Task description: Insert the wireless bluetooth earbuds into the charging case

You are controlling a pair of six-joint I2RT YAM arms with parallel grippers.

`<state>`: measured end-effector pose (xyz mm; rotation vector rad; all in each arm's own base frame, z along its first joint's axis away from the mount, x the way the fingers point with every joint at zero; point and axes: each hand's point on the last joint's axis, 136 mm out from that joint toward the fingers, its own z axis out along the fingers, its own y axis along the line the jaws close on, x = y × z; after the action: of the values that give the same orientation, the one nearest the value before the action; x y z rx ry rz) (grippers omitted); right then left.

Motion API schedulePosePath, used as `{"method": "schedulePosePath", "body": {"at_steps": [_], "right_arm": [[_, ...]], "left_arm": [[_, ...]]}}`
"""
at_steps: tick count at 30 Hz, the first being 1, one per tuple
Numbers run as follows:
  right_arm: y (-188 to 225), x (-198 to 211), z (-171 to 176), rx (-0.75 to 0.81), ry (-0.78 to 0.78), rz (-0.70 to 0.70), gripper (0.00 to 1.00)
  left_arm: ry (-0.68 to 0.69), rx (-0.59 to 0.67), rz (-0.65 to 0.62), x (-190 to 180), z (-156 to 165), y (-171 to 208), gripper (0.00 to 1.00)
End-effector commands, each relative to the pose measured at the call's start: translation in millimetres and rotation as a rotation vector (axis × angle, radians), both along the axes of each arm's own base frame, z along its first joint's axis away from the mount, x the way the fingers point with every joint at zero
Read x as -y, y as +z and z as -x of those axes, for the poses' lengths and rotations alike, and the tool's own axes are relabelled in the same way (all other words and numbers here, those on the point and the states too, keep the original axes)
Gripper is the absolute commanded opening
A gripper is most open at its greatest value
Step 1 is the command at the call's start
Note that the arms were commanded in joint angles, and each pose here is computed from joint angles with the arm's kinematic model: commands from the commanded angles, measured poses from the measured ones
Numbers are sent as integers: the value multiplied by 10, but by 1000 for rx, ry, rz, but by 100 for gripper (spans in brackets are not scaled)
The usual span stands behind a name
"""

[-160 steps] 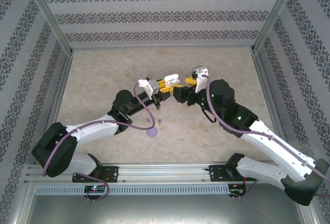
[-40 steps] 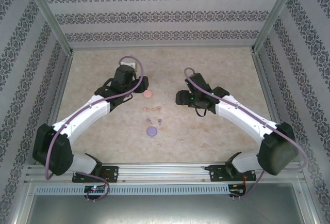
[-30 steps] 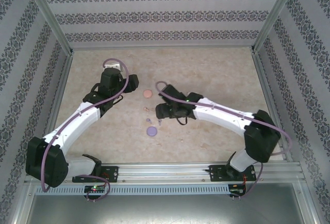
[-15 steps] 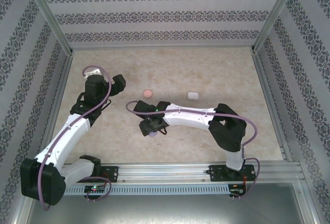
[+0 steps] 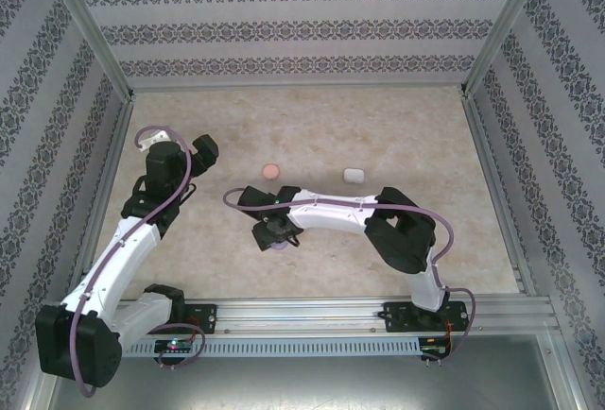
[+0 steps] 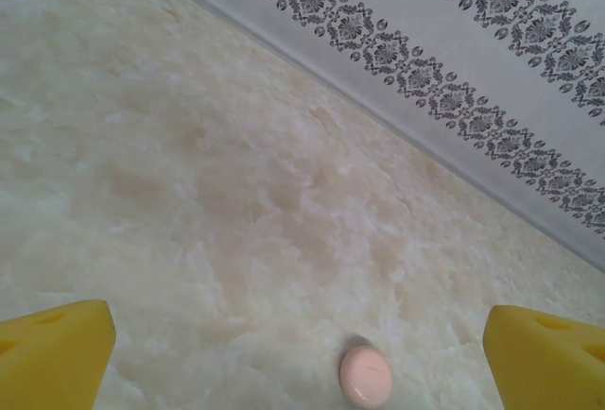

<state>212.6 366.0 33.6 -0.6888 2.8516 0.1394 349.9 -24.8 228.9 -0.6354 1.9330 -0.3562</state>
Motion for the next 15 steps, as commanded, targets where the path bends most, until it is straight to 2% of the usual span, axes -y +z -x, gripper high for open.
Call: {"method": "schedulePosePath", "body": {"at_steps": [1, 15], "right_arm": [[-35, -1, 16, -1, 13, 33, 70], [-209, -11, 46, -21, 6, 73, 66]], "left_arm": [[36, 15, 5, -85, 36, 73, 99], [40, 42, 12, -100, 88, 136, 99]]}}
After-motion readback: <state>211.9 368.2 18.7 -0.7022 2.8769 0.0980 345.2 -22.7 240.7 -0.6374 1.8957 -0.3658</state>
